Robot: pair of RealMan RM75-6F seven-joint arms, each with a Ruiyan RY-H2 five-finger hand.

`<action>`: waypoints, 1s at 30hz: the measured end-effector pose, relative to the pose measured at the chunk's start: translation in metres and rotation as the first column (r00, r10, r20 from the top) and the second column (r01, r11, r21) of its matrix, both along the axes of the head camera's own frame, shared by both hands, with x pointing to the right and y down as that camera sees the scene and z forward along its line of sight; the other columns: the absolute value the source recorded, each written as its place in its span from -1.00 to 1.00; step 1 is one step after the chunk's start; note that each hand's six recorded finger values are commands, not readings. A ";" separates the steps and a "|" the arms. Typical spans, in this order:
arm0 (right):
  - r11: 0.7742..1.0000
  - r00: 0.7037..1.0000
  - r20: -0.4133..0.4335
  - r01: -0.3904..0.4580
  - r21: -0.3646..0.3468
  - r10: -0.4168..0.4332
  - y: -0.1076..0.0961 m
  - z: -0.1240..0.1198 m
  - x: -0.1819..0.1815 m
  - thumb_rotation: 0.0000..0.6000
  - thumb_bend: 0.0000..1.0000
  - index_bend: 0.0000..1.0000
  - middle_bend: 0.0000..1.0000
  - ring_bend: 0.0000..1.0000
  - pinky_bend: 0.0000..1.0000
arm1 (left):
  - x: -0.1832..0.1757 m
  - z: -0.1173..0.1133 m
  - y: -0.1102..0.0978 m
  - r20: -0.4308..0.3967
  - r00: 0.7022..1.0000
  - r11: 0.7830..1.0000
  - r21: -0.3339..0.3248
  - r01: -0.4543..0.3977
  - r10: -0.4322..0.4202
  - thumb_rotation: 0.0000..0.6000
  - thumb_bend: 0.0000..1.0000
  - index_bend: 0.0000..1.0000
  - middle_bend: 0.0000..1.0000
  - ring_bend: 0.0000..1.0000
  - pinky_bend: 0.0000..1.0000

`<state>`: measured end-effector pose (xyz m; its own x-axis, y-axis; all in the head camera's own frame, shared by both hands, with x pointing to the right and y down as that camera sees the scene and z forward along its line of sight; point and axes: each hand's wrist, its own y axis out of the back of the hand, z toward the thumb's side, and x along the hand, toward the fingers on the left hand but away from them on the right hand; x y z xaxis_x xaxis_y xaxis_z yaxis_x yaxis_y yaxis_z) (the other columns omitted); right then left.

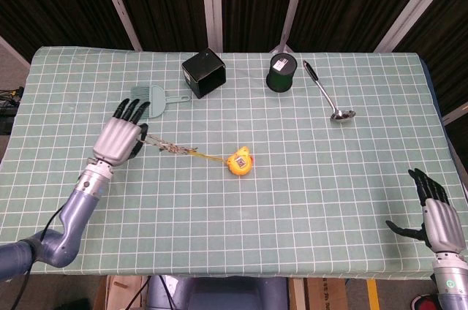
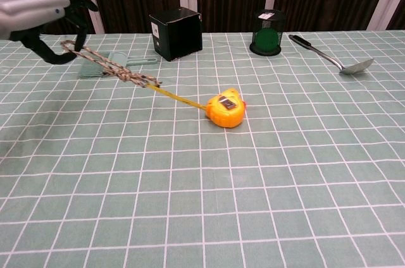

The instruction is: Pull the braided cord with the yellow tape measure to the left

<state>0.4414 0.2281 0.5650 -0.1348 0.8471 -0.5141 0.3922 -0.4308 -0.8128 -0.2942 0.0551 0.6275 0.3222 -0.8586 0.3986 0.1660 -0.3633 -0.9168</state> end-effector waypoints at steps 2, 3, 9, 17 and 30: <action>1.000 1.000 -0.001 0.003 0.001 -0.003 0.000 0.000 -0.001 1.00 -0.76 -1.00 -1.00 -1.00 -1.00 | -0.016 -0.006 -0.001 0.018 1.000 1.000 0.011 0.018 -0.019 1.00 0.07 0.20 -0.89 -1.00 -1.00; 1.000 1.000 -0.001 0.004 0.001 -0.004 0.000 0.000 -0.001 1.00 -0.76 -1.00 -1.00 -1.00 -1.00 | -0.027 -0.010 0.000 0.030 0.999 0.999 0.017 0.031 -0.032 1.00 0.07 0.20 -0.89 -1.00 -1.00; 1.000 1.000 -0.001 0.006 0.001 -0.006 0.000 0.000 -0.002 1.00 -0.76 -1.00 -1.00 -1.00 -1.00 | -0.075 -0.024 0.001 0.090 0.991 0.995 0.043 0.092 -0.096 1.00 0.07 0.20 -0.89 -1.00 -1.00; 1.000 1.000 0.000 0.006 -0.001 -0.006 0.000 0.001 -0.002 1.00 -0.75 -1.00 -1.00 -1.00 -1.00 | -0.129 -0.037 0.001 0.168 0.969 0.982 0.089 0.168 -0.181 1.00 0.07 0.20 -0.88 -1.00 -1.00; 1.000 1.000 -0.001 0.009 -0.003 -0.009 0.000 0.002 -0.003 1.00 -0.75 -1.00 -1.00 -1.00 -1.00 | -0.173 -0.044 0.003 0.213 0.942 0.964 0.118 0.237 -0.258 1.00 0.07 0.17 -0.88 -1.00 -1.00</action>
